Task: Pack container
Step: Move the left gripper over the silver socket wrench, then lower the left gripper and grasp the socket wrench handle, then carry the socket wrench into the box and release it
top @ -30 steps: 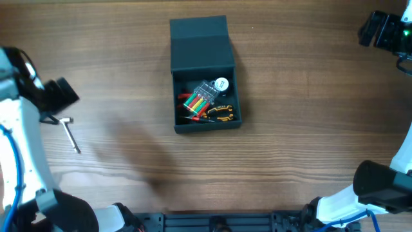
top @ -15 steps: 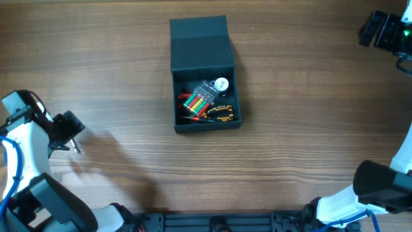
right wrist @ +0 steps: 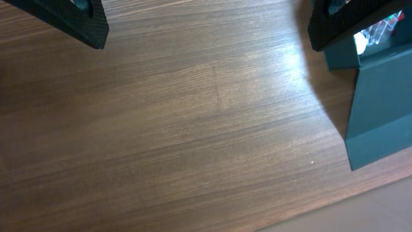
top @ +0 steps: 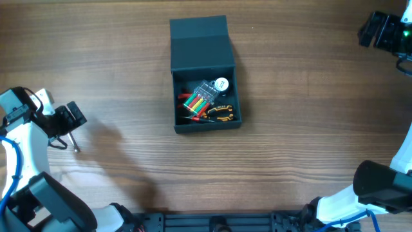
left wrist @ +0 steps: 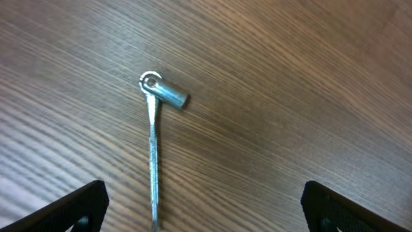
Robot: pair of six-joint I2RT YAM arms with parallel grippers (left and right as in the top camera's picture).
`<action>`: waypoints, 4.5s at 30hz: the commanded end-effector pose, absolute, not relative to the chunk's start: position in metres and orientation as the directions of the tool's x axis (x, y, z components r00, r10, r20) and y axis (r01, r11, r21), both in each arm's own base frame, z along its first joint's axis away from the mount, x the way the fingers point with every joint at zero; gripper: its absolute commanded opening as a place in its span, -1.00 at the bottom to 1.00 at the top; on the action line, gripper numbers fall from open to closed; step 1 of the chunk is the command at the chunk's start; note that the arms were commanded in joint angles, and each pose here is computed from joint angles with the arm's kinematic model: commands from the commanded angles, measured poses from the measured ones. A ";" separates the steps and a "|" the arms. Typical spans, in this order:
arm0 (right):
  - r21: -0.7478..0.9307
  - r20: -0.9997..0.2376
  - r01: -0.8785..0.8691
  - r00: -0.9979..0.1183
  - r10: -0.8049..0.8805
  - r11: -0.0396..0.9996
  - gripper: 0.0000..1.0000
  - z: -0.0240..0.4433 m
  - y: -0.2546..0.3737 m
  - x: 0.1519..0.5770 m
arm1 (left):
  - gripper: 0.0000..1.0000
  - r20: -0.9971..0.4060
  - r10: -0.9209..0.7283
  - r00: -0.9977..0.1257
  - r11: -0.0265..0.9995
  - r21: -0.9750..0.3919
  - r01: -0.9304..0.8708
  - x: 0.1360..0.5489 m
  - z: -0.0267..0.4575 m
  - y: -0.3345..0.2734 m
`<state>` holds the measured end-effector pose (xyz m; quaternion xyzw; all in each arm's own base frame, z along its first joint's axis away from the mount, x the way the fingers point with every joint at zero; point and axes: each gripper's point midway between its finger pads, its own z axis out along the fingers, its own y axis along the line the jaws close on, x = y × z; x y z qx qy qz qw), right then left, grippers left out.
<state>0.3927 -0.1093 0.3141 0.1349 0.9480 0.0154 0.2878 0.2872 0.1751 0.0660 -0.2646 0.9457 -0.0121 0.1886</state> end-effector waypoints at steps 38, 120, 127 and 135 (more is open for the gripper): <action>0.105 -0.545 0.233 -0.800 0.252 0.967 0.99 0.322 -0.103 0.381 | 0.64 -0.160 -0.523 -0.837 0.852 -0.077 -0.518 0.276 -0.020 0.183; 0.101 -0.533 0.227 -0.810 0.245 0.969 1.00 0.320 -0.102 0.378 | -0.92 -0.504 0.053 -0.862 0.974 -0.165 0.156 0.410 0.236 -0.002; 0.101 -0.532 0.227 -0.810 0.245 0.969 1.00 0.320 -0.102 0.378 | -0.92 -0.572 0.725 -0.384 0.560 0.165 0.812 0.395 0.263 -0.160; 0.101 -0.532 0.227 -0.810 0.245 0.969 1.00 0.320 -0.102 0.378 | -0.92 -0.413 0.907 -0.079 0.186 0.225 0.957 0.358 0.217 -0.240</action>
